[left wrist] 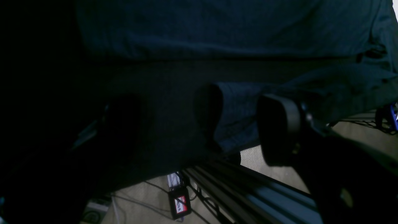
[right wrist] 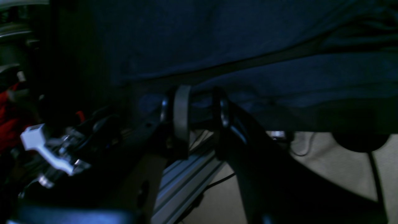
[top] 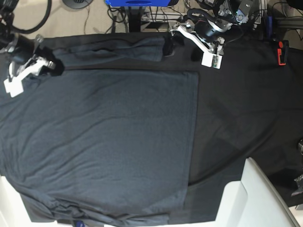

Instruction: Fold the T-shirt properly

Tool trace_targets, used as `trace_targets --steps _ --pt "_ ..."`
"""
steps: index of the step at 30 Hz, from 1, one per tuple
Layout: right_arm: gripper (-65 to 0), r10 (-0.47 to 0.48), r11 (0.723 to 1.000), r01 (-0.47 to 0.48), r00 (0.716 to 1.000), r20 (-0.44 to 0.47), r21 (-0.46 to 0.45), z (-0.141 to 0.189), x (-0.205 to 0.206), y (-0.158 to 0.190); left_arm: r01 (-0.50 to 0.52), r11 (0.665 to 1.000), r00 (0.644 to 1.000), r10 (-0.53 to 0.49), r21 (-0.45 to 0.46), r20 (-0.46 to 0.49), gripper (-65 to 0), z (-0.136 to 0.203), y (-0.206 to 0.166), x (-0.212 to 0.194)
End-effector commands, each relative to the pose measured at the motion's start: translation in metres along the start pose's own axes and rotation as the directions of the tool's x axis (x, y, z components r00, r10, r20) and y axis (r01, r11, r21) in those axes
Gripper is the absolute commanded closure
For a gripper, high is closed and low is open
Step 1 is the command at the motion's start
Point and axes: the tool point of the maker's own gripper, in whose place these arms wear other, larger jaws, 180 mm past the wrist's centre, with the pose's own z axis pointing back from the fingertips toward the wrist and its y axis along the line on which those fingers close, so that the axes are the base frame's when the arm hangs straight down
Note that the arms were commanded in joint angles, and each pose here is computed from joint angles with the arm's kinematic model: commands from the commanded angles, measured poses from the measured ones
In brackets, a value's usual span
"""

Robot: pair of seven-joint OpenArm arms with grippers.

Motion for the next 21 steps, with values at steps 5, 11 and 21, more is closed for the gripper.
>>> trace_targets --steps 5,11,21 --pt "-38.3 0.024 0.998 -0.024 1.000 -0.012 0.050 0.000 0.010 0.016 -0.001 1.000 1.000 0.001 -0.021 0.030 -56.4 0.002 -0.006 0.008" --pt "-57.2 -0.006 0.999 0.004 0.999 0.050 0.044 0.002 0.019 0.012 0.011 1.000 0.999 -0.010 -0.029 0.043 -56.4 -0.002 -0.007 0.016" --pt "-53.1 -0.102 0.994 0.108 0.986 0.133 -0.036 0.019 0.039 -0.031 0.013 0.996 0.998 -0.019 -0.083 -0.067 -56.4 -0.026 -0.022 -0.020"
